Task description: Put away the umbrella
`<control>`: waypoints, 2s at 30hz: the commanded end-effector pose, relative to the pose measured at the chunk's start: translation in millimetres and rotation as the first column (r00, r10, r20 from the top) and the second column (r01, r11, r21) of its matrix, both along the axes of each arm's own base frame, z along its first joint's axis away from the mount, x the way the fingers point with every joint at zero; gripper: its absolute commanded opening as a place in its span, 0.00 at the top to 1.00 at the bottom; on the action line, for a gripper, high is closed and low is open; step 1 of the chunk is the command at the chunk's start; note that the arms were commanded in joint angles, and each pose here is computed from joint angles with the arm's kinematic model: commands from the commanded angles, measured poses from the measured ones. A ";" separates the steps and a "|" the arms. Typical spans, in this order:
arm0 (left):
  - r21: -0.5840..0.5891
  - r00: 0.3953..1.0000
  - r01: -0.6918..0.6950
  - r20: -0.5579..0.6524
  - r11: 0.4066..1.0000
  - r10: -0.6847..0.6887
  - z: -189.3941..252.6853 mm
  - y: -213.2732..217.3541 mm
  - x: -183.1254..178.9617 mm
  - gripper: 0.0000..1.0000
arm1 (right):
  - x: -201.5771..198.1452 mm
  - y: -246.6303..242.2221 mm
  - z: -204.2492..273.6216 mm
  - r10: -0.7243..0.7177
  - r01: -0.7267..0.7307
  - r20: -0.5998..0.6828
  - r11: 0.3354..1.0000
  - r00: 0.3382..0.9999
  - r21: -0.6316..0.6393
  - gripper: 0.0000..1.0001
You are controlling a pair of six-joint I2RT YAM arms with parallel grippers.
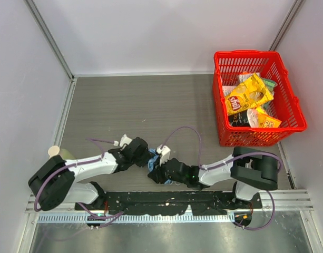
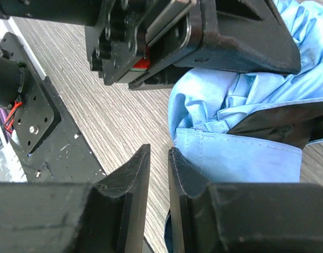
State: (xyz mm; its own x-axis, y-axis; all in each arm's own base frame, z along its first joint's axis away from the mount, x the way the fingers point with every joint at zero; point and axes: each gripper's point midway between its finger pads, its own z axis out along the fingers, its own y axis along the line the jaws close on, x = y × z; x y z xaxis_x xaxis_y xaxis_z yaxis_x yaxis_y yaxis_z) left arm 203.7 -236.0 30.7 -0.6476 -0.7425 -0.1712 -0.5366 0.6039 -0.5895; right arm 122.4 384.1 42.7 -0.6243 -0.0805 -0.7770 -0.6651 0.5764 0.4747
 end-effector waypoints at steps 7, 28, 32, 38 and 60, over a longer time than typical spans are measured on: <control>0.291 0.998 0.062 -0.046 0.955 -0.051 -11.8 54.3 -20.9 1.00 | -9.9 -29.3 128.2 0.012 -0.018 0.077 0.996 0.997 0.083 0.65; 0.437 0.838 0.515 -0.074 0.738 -0.541 26.5 30.5 222.8 1.00 | 13.3 -171.9 255.3 -0.288 0.280 0.246 0.958 0.926 0.069 0.63; 0.436 0.787 0.567 -0.039 0.698 -0.615 31.5 20.8 282.1 1.00 | 15.9 -187.2 261.6 -0.332 0.322 0.249 0.943 0.910 0.079 0.63; 0.453 0.775 0.567 -0.013 0.688 -0.631 35.6 35.6 327.7 0.54 | 19.4 -197.3 258.6 -0.358 0.359 0.261 0.932 0.896 0.048 0.63; 0.365 0.409 0.398 0.751 0.842 -0.519 388.0 58.6 77.3 0.00 | 49.1 -261.3 325.3 -0.606 0.612 0.362 0.782 0.708 0.113 0.45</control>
State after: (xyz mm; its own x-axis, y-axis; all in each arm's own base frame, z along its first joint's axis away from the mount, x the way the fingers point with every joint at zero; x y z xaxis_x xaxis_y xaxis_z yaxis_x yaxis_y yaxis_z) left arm 322.9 -162.3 403.7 -0.4392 -0.2741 -0.8556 0.3647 0.8159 -0.4486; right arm 162.7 161.9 322.9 -0.3301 0.1072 -0.9378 -0.3784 0.8952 0.2355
